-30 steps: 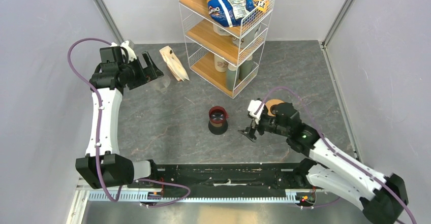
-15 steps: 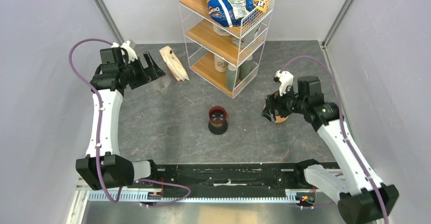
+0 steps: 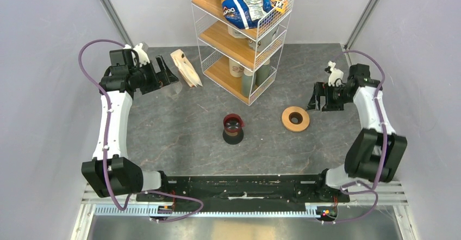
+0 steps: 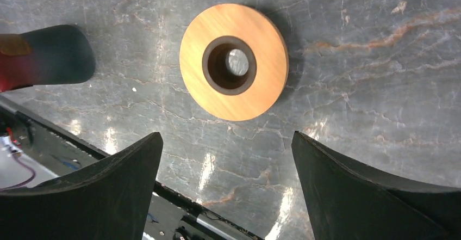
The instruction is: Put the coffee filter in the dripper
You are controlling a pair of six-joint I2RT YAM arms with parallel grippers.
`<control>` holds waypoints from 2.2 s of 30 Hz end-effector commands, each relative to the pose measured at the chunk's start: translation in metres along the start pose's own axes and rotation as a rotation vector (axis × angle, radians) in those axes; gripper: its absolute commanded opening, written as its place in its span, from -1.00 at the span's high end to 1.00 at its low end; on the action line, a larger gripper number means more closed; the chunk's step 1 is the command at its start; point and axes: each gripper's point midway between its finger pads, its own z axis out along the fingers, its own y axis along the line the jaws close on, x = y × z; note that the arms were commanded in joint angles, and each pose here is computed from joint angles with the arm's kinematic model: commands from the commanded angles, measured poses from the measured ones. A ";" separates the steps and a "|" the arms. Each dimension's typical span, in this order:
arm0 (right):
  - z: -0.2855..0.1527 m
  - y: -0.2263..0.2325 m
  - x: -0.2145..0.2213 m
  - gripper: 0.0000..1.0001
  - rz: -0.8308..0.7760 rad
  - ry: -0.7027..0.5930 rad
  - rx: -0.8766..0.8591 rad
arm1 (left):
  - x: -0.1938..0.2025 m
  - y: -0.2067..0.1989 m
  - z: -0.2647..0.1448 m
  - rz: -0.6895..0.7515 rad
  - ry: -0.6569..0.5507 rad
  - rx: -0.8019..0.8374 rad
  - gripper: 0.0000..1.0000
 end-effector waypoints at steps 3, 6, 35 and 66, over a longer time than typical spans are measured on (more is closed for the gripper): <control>0.017 -0.002 -0.010 -0.94 0.014 0.100 -0.268 | -0.005 -0.010 -0.003 0.155 -0.011 0.086 -1.00; 0.029 -0.010 -0.007 -0.94 0.014 0.126 -0.325 | 0.001 -0.008 -0.001 0.200 0.024 0.095 -1.00; 0.096 -0.039 0.015 -0.01 0.136 0.234 -0.445 | 0.003 -0.012 0.002 0.229 0.036 0.138 -1.00; -0.052 0.162 -0.016 1.00 0.161 0.064 -0.871 | 0.002 -0.056 -0.029 0.145 -0.038 0.306 -0.95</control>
